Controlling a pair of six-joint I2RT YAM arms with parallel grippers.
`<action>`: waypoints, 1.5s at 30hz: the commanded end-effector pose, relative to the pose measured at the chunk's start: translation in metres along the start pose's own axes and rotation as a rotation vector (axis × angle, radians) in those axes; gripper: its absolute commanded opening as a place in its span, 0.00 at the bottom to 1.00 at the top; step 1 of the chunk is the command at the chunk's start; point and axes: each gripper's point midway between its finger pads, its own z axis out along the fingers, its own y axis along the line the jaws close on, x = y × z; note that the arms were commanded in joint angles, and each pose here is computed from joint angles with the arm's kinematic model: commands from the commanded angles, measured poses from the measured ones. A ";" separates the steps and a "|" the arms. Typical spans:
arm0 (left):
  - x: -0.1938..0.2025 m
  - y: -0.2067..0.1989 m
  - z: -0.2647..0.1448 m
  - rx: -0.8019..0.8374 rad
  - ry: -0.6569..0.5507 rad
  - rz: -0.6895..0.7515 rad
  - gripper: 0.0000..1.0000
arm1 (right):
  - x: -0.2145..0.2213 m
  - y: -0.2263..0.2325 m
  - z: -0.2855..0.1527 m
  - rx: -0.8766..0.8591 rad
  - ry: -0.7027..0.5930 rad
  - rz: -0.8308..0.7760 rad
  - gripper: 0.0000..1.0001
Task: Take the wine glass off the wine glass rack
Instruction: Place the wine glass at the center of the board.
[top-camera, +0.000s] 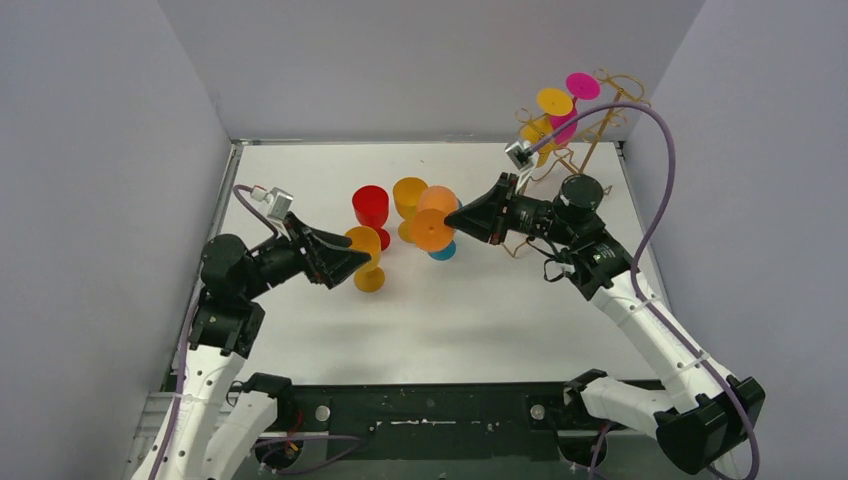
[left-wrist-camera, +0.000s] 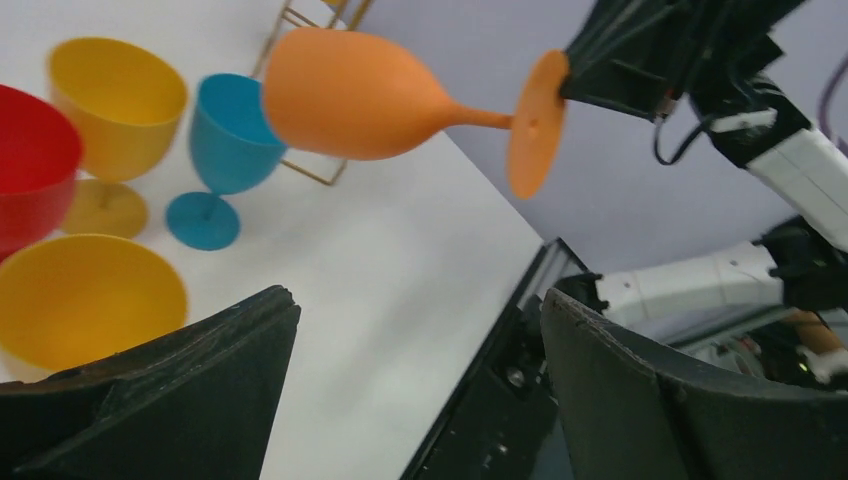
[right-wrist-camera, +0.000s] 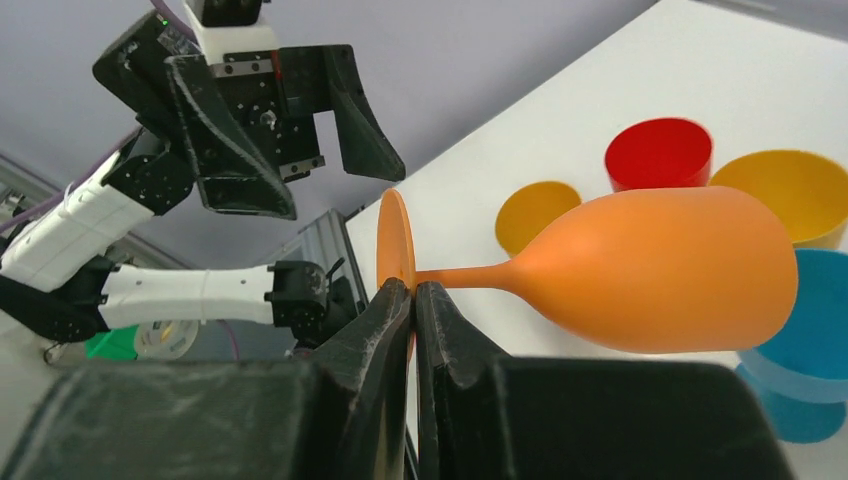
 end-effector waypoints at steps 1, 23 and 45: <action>0.004 -0.051 -0.004 0.162 -0.034 -0.034 0.87 | 0.013 0.019 0.006 -0.028 -0.007 -0.097 0.00; 0.066 -0.077 0.011 0.311 0.162 -0.085 0.47 | 0.062 0.045 0.018 -0.069 0.119 -0.067 0.00; 0.077 -0.088 0.022 0.342 0.145 -0.060 0.00 | 0.100 0.058 0.015 -0.158 0.235 0.021 0.15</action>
